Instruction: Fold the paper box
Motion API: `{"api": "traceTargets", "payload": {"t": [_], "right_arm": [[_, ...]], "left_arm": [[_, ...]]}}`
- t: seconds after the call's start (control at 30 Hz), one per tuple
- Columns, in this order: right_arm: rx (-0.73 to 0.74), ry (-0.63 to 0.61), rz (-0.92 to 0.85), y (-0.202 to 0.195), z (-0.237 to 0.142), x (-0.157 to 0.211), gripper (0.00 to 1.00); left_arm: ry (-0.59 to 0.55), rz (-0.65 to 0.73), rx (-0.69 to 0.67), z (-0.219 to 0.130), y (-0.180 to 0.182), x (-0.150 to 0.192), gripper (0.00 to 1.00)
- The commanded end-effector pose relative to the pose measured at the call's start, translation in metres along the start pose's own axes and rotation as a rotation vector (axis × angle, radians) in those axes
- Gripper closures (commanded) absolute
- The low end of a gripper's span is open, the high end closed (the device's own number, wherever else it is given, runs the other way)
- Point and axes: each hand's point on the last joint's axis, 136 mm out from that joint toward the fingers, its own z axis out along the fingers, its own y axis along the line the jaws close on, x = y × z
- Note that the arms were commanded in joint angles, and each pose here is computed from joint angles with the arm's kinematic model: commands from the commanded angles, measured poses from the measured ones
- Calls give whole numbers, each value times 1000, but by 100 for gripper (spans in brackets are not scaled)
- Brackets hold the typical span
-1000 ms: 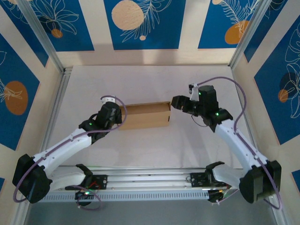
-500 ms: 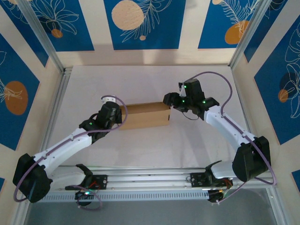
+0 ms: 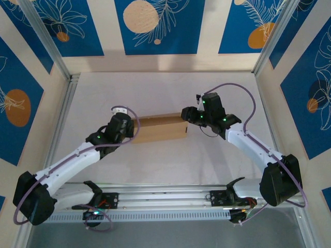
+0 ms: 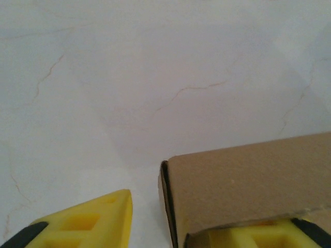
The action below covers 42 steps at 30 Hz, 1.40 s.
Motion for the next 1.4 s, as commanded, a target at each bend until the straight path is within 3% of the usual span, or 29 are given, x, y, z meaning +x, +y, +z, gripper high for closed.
{"api": "traceTargets", "payload": {"t": [0.0, 0.23, 0.43, 0.57, 0.7, 1.0, 1.37], "right_arm": [[145, 131, 34, -40, 10, 41, 61], [149, 135, 51, -41, 14, 42, 63], [152, 132, 55, -41, 15, 39, 61], [151, 134, 54, -40, 15, 38, 60], [147, 134, 52, -38, 15, 37, 60], [145, 138, 48, -37, 15, 37, 60], [138, 144, 70, -40, 17, 36, 59]], "left_arm": [[46, 48, 83, -12, -10, 12, 46], [7, 85, 281, -44, -35, -4, 30], [-16, 47, 397, -69, -48, -29, 27], [-34, -57, 379, -71, -38, -51, 25], [-24, -181, 340, -58, -22, -63, 19], [60, -370, 311, -1, -6, -60, 23], [175, -503, 292, 32, 0, 6, 37]]}}
